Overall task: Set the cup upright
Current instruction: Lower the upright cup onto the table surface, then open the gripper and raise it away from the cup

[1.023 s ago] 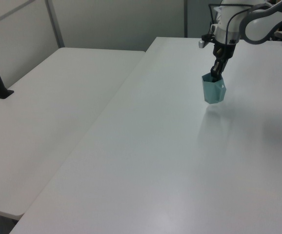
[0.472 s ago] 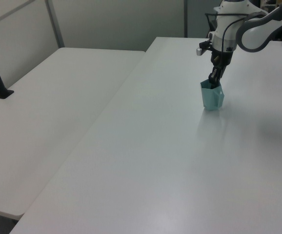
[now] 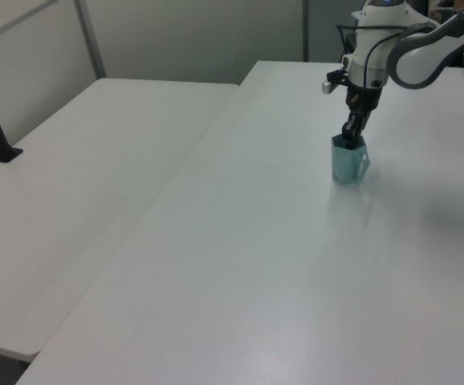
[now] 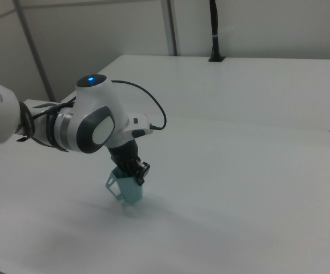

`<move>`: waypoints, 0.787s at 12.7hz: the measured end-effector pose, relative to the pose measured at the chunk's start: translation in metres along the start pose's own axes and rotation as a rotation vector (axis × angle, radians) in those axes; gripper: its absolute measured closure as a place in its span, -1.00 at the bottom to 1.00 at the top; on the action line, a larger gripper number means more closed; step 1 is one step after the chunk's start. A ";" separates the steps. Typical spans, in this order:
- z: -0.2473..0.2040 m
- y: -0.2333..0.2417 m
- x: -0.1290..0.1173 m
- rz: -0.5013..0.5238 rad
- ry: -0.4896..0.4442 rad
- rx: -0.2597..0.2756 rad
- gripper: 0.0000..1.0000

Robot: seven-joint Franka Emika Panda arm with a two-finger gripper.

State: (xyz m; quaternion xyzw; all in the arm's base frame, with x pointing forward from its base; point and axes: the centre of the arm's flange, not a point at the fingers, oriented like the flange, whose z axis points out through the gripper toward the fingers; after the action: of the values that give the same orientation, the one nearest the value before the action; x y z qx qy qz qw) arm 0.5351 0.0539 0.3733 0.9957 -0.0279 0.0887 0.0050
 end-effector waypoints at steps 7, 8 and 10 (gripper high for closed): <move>-0.029 0.000 0.011 0.006 -0.048 -0.008 -1.00; -0.055 0.001 0.021 0.009 -0.072 -0.012 -1.00; -0.131 0.003 0.047 0.021 -0.050 -0.008 -1.00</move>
State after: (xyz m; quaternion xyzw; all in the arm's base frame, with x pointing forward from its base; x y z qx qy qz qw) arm 0.5576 0.0505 0.5109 0.9972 -0.0387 0.0637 0.0072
